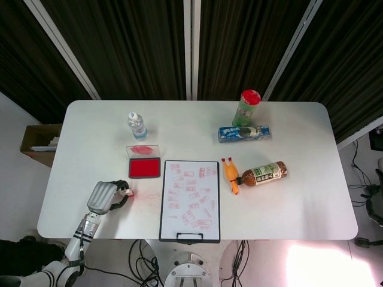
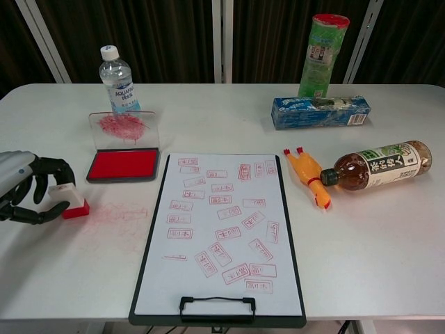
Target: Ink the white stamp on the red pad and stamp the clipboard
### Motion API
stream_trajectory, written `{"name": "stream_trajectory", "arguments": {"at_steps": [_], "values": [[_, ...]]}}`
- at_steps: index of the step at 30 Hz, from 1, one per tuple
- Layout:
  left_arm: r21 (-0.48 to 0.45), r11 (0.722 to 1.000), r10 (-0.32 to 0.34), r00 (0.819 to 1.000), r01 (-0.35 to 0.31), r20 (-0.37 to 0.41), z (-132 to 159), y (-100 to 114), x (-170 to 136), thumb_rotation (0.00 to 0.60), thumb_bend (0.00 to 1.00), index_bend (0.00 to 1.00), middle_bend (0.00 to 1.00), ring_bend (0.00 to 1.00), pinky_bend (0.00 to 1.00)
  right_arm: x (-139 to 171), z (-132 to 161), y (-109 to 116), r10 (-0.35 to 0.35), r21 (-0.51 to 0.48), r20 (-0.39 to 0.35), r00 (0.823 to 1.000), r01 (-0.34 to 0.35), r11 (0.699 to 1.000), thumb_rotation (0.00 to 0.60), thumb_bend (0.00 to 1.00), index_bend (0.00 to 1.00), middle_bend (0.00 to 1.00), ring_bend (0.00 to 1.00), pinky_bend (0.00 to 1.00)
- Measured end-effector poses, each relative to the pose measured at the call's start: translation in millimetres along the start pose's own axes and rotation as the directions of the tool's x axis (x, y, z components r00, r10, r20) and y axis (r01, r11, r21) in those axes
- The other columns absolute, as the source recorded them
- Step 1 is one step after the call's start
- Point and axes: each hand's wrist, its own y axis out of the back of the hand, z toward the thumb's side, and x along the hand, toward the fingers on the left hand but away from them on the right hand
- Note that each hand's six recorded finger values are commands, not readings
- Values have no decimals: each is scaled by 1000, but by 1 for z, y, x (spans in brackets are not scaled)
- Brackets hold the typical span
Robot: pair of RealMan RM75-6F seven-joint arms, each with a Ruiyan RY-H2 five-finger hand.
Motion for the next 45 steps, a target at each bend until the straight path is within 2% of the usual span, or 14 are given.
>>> {"name": "stream_trajectory", "arguments": {"at_steps": [8, 20, 23, 27, 28, 30, 31, 32, 33, 34, 35, 37, 42, 45], "values": [[22, 1000, 15, 1000, -16, 17, -1, 0, -1, 600, 380, 360, 467, 621, 749, 0, -1, 0, -7, -5, 1, 1000, 7, 1000, 600, 364, 0, 0, 0, 0], [49, 999, 20, 999, -21, 26, -5, 0, -3, 600, 316, 326, 425, 620, 748, 0, -2, -1, -8, -4, 2, 1000, 8, 1000, 600, 364, 0, 0, 0, 0], [50, 998, 37, 999, -38, 23, -7, 5, -4, 600, 264, 285, 402, 612, 744, 0, -2, 0, -13, -4, 2, 1000, 13, 1000, 600, 363, 0, 0, 0, 0], [46, 996, 81, 997, -81, 7, -17, 23, -9, 599, 187, 265, 353, 564, 736, 0, -2, 3, -20, -7, 3, 1000, 20, 1000, 600, 363, 0, 0, 0, 0], [49, 995, 89, 996, -89, 1, -21, 29, -11, 572, 174, 264, 335, 533, 724, 0, -3, 3, -20, -7, 3, 1000, 20, 1000, 600, 363, 0, 0, 0, 0], [57, 991, 118, 993, -117, -16, -32, 45, -17, 448, 163, 262, 311, 442, 643, 0, -3, 4, -20, -8, 3, 1000, 20, 1000, 600, 361, 0, 0, 0, 0], [59, 990, 133, 991, -132, -24, -38, 54, -20, 367, 164, 257, 296, 365, 544, 0, -4, 4, -19, -8, 2, 1000, 19, 1000, 600, 360, 0, 0, 0, 0], [60, 988, 147, 989, -145, -33, -43, 63, -24, 314, 167, 251, 276, 290, 437, 0, -4, 4, -18, -9, 2, 1000, 18, 1000, 600, 359, 0, 0, 0, 0], [61, 985, 165, 985, -162, -44, -50, 76, -28, 236, 169, 239, 235, 192, 303, 0, -3, 3, -16, -12, 1, 1000, 16, 1000, 600, 358, 0, 0, 0, 0], [65, 983, 178, 983, -174, -52, -55, 86, -31, 179, 169, 233, 207, 148, 251, 0, -3, 3, -16, -13, -1, 1000, 16, 1000, 600, 354, 0, 0, 0, 0], [73, 980, 189, 980, -185, -60, -61, 97, -35, 93, 167, 227, 169, 100, 211, 0, -3, 2, -17, -12, -3, 1000, 17, 1000, 600, 352, 0, 0, 0, 0], [112, 973, 209, 975, -200, -73, -73, 123, -43, 6, 151, 226, 131, 61, 196, -1, -2, 0, -21, 7, -12, 1000, 21, 1000, 600, 336, 0, 0, 0, 0], [287, 940, 225, 968, -187, -106, -92, 175, -64, 0, 127, 214, 110, 45, 184, 1, 5, -10, -32, 105, -54, 998, 37, 994, 600, 318, 0, 0, 0, 0], [332, 929, 214, 969, -162, -126, -91, 188, -76, 0, 127, 196, 110, 46, 183, 3, 8, -13, -24, 105, -67, 997, 31, 994, 600, 317, 0, 0, 0, 0]]}}
